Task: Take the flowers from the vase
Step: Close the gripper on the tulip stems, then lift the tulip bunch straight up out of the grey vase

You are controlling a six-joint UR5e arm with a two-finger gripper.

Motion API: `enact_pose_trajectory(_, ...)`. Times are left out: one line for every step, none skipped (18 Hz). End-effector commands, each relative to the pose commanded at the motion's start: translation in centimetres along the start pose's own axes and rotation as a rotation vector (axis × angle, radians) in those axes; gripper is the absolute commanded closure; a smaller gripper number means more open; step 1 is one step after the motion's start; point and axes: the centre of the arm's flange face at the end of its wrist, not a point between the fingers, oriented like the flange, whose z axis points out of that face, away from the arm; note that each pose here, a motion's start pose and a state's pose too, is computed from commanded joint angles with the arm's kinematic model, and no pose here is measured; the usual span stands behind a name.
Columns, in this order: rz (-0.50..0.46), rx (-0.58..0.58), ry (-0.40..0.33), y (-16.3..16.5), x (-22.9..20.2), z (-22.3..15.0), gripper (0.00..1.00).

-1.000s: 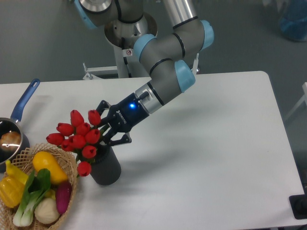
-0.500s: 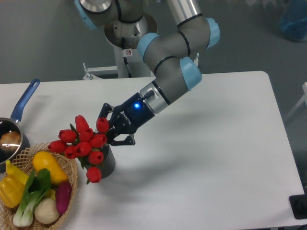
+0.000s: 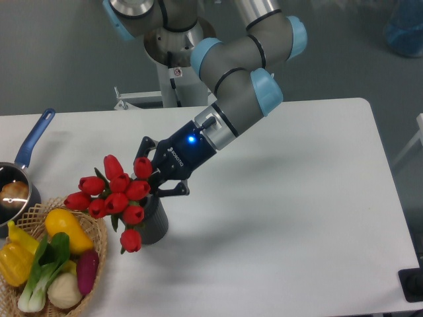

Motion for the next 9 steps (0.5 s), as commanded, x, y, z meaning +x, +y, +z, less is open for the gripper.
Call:
enact_pose_trajectory(0.002,0.001,-0.005,-0.3,0.2,-0.3,1.00)
enact_pose_trajectory(-0.002,0.003,-0.012,-0.6,0.3,-0.7,1.00)
enact_pose_trajectory(-0.002,0.005,-0.014,-0.9,0.6,-0.8,1.00)
enact_pose_trajectory(-0.004,0.007,-0.020,-1.2,0.8,-1.2,1.00)
enact_pose_trajectory(-0.012,0.008,-0.024,-1.4,1.1,-1.6,1.00)
enact_pose_trajectory(-0.020,0.008,-0.025,-1.7,1.3,-1.9,1.00)
enact_pose_trajectory(-0.029,0.008,-0.030,-2.1,1.5,-2.5,1.00)
enact_pose_trajectory(-0.034,0.009,-0.035,-2.4,1.5,-2.9,1.00)
enact_pose_trajectory(-0.035,0.009,-0.037,-2.7,1.7,-3.2,1.00)
